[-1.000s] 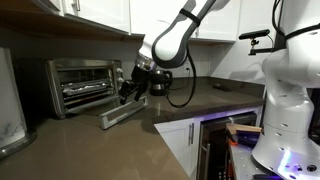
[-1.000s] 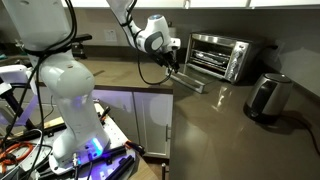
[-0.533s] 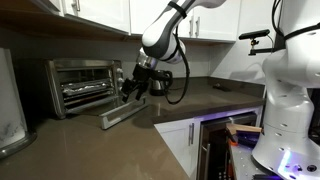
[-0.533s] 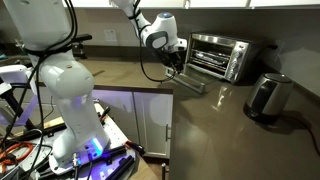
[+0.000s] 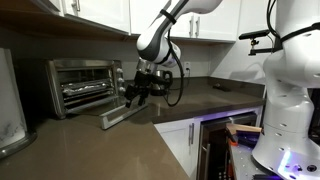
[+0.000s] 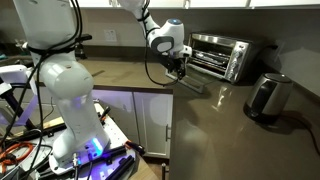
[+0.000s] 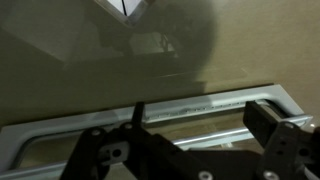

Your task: Close the toaster oven door

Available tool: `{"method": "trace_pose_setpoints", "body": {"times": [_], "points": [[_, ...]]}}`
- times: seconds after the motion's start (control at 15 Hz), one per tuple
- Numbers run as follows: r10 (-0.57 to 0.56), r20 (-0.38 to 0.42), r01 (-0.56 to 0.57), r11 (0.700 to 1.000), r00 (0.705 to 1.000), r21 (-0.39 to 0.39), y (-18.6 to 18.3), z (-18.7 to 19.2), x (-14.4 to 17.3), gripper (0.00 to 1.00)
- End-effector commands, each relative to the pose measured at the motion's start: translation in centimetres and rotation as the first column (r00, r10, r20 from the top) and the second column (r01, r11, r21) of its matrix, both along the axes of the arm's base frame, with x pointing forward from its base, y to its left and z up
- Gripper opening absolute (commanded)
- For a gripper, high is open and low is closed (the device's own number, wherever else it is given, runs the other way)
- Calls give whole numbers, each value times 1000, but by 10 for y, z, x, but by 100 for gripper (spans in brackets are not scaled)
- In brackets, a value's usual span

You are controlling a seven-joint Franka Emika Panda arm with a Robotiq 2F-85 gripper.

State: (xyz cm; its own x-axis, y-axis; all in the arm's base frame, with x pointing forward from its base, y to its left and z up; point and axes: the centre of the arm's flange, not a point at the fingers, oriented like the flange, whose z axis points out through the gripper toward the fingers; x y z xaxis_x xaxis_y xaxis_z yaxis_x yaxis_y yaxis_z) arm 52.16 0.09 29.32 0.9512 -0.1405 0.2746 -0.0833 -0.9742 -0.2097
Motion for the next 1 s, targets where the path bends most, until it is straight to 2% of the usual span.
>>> {"method": "trace_pose_setpoints", "body": {"times": [0.0,0.47,0.93], "points": [[16,-20,-16,1000,1000,-11,-10,-15,19,100],[53,33,-47,985,998,-165,-17,-12,40,100],[70,48,-54,958,996,-283,-6,15,37,100]]}}
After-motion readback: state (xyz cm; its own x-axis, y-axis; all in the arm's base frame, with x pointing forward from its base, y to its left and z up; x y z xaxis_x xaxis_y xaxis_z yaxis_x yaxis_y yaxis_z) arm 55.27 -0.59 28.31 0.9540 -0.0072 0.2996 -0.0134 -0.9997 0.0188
